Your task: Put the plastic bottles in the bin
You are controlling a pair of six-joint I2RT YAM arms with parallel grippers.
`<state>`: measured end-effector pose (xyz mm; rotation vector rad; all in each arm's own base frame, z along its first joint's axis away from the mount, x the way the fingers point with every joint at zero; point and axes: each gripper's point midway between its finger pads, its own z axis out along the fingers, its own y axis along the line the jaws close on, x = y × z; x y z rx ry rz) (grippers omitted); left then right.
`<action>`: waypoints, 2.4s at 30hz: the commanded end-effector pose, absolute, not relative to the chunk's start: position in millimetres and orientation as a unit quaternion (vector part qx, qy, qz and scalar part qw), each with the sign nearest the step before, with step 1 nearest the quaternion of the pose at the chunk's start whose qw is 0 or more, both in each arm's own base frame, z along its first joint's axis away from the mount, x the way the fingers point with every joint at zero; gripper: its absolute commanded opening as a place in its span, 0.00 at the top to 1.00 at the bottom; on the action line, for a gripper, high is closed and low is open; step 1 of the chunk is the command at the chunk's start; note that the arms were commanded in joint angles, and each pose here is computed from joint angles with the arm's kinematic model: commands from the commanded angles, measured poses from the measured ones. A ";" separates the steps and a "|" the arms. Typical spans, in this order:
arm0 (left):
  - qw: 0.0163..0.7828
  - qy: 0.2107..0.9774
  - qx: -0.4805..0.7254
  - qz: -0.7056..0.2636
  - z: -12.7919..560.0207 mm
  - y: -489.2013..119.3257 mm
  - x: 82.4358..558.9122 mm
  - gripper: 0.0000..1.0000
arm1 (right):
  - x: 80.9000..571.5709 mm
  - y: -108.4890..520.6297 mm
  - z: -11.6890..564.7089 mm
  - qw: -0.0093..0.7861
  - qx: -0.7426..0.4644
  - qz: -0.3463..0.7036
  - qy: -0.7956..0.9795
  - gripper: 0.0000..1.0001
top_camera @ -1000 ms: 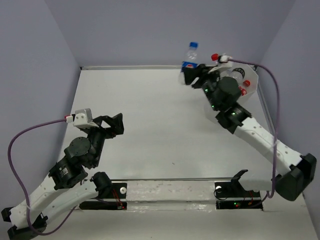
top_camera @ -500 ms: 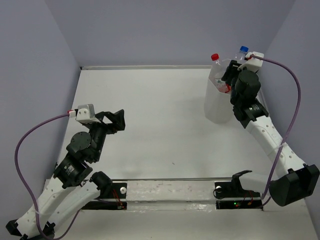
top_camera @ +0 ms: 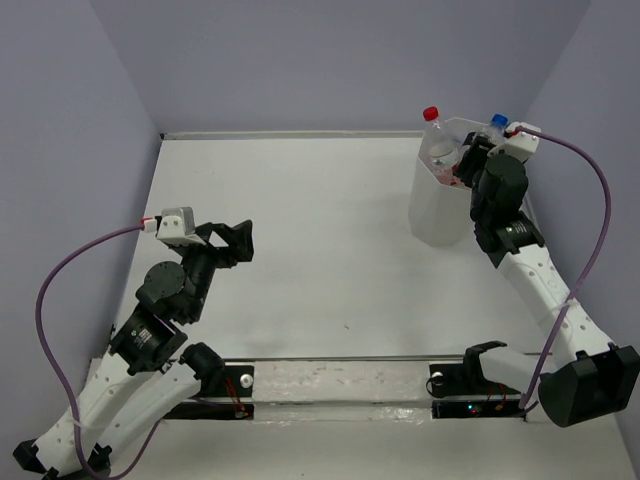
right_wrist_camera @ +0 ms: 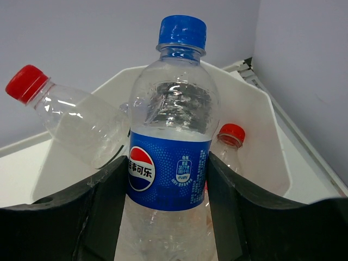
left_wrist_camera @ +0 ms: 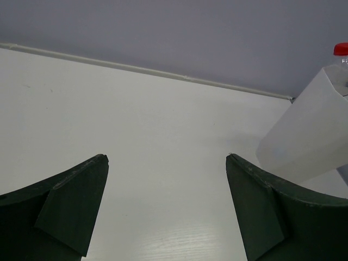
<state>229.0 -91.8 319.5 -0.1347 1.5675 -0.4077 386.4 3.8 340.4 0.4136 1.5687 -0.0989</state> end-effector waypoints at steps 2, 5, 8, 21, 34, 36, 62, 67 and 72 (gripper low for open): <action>0.697 0.691 -0.056 -0.186 324.8 -94.1 232.1 0.01 | 387.1 0.0 344.7 0.692 0.201 -0.032 0.692 0.80; 0.696 0.691 -0.057 -0.185 324.5 -94.0 232.5 0.01 | 388.4 -10.5 345.8 0.691 0.212 -0.044 0.690 0.79; 0.697 0.691 -0.057 -0.185 324.8 -93.9 232.7 0.01 | 394.8 -10.0 337.3 0.677 0.210 -0.036 0.705 0.72; 0.697 0.692 -0.061 -0.180 324.2 -91.8 234.6 0.01 | 385.1 20.4 376.6 0.699 0.188 0.069 0.687 0.07; 0.697 0.692 -0.066 -0.177 324.2 -89.1 235.8 0.01 | 357.9 5.7 399.8 0.721 0.197 0.049 0.663 0.14; 0.698 0.691 -0.067 -0.177 324.9 -88.5 235.7 0.01 | 353.1 6.1 404.8 0.726 0.194 0.053 0.658 0.31; 0.763 0.565 -0.049 -0.311 440.8 -91.9 191.7 0.01 | 210.0 71.8 499.4 0.786 0.027 0.271 0.555 0.00; 0.782 0.525 -0.040 -0.333 476.5 -88.1 177.4 0.01 | 153.7 64.3 510.5 0.813 0.013 0.277 0.512 0.00; 0.783 0.509 -0.035 -0.355 483.2 -92.5 172.7 0.01 | 137.6 57.2 498.4 0.823 0.021 0.272 0.498 0.00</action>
